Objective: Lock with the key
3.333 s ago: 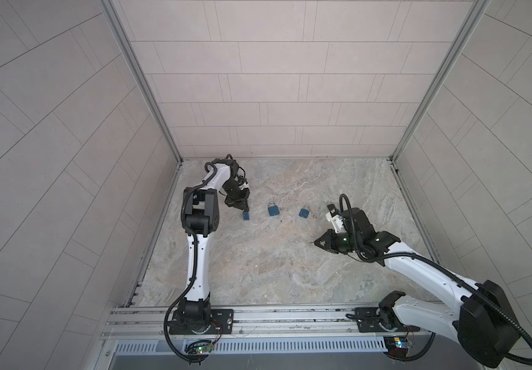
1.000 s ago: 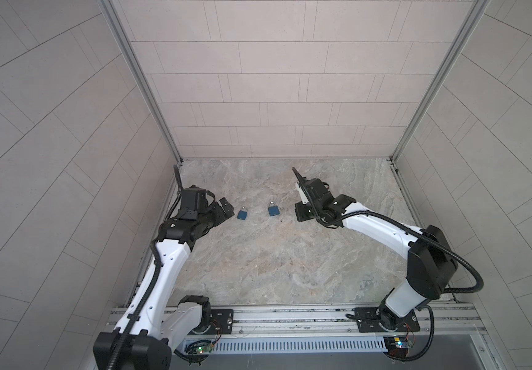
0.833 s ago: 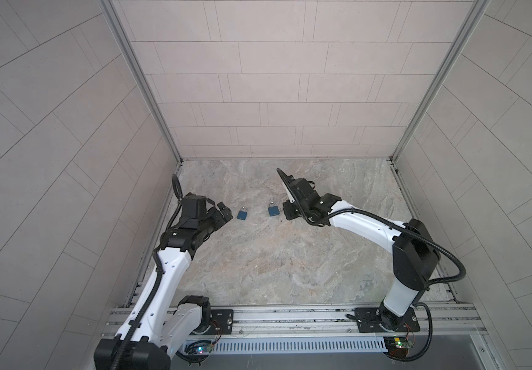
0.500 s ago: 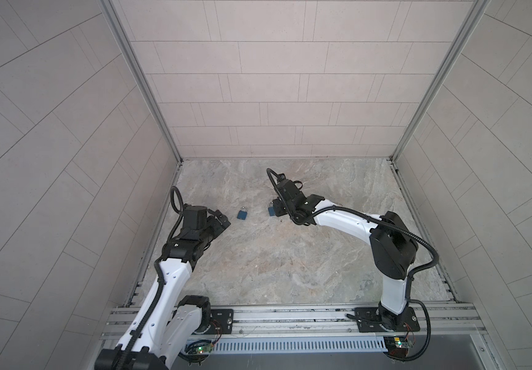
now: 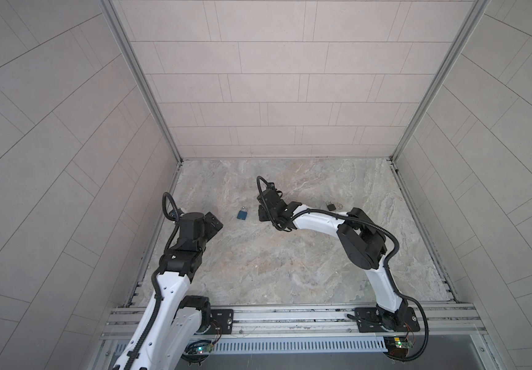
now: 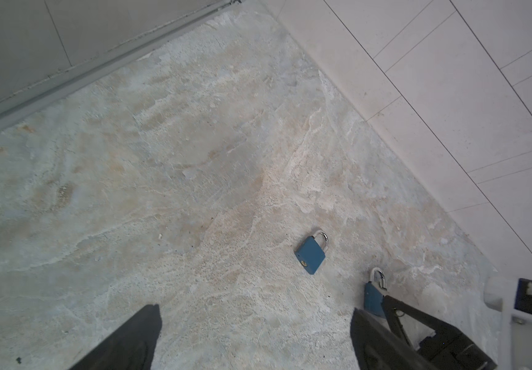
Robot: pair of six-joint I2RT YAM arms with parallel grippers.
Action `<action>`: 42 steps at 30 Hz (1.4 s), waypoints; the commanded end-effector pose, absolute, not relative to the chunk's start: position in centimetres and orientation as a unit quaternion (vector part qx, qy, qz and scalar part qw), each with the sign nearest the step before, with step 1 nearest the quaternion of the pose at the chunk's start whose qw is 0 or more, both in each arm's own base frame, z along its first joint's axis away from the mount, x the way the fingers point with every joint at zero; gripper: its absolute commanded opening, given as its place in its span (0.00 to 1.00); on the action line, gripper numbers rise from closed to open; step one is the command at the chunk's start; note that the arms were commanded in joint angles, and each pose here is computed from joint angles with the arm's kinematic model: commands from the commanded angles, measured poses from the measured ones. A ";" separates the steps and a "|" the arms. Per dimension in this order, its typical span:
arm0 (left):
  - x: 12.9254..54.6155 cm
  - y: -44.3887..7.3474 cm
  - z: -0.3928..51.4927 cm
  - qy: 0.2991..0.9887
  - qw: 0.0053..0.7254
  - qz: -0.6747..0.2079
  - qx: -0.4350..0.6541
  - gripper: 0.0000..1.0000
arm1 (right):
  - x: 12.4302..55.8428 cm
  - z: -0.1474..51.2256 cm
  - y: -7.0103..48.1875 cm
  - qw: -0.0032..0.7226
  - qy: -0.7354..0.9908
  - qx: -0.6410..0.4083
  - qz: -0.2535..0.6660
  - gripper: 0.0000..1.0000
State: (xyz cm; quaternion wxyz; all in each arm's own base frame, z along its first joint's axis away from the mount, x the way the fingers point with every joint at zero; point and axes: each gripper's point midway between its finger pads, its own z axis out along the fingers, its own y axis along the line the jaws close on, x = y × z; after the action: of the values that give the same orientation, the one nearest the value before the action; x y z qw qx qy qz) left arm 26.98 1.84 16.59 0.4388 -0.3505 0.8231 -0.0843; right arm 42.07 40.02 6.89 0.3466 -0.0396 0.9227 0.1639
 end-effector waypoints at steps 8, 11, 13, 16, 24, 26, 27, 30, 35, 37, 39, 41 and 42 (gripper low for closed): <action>27.3 2.0 16.4 0.807 0.471 -0.092 -0.344 1.00 | 42.1 4.7 44.0 0.337 0.921 -0.014 0.197 0.00; 27.1 2.2 16.7 0.797 0.486 -0.095 -0.345 1.00 | 41.8 4.1 44.5 0.326 0.923 -0.012 0.205 0.06; 26.9 2.5 17.0 0.789 0.496 -0.092 -0.351 1.00 | 41.6 3.7 44.3 0.322 0.926 -0.009 0.199 0.13; 26.9 2.7 17.5 0.785 0.508 -0.087 -0.344 1.00 | 41.2 3.3 44.3 0.314 0.928 -0.009 0.201 0.19; 27.6 2.5 16.9 0.792 0.501 -0.088 -0.339 1.00 | 40.6 2.4 44.4 0.301 0.931 -0.018 0.207 0.33; 27.7 2.6 16.8 0.795 0.502 -0.079 -0.330 1.00 | 40.5 3.0 44.4 0.301 0.930 -0.021 0.209 0.39; 27.6 2.7 16.8 0.797 0.503 -0.071 -0.327 1.00 | 40.4 3.4 44.4 0.300 0.930 -0.027 0.210 0.45; 27.7 3.2 17.0 0.796 0.517 -0.047 -0.310 1.00 | 40.0 5.2 44.0 0.303 0.931 -0.056 0.198 0.67; 26.9 5.8 17.5 0.773 0.538 0.021 -0.335 1.00 | 39.3 9.2 42.2 0.318 0.929 -0.107 0.158 0.99; 27.3 5.9 18.0 0.771 0.553 0.034 -0.313 1.00 | 38.7 11.1 41.2 0.328 0.924 -0.128 0.148 0.99; 27.7 6.3 18.3 0.762 0.563 0.045 -0.317 1.00 | 38.5 13.0 39.9 0.339 0.922 -0.136 0.129 0.99; 28.1 6.7 18.2 0.758 0.568 0.060 -0.313 1.00 | 38.6 14.7 38.0 0.348 0.923 -0.134 0.099 1.00; 28.6 6.6 18.3 0.760 0.572 0.067 -0.302 1.00 | 38.7 15.4 37.2 0.347 0.923 -0.139 0.097 0.99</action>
State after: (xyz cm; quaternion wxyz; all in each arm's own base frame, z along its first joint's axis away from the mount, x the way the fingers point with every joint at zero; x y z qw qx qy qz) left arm 27.91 5.45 17.24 0.5446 -0.3092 0.7791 0.0276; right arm 38.89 40.23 12.21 0.3314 -0.1198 0.9249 0.1429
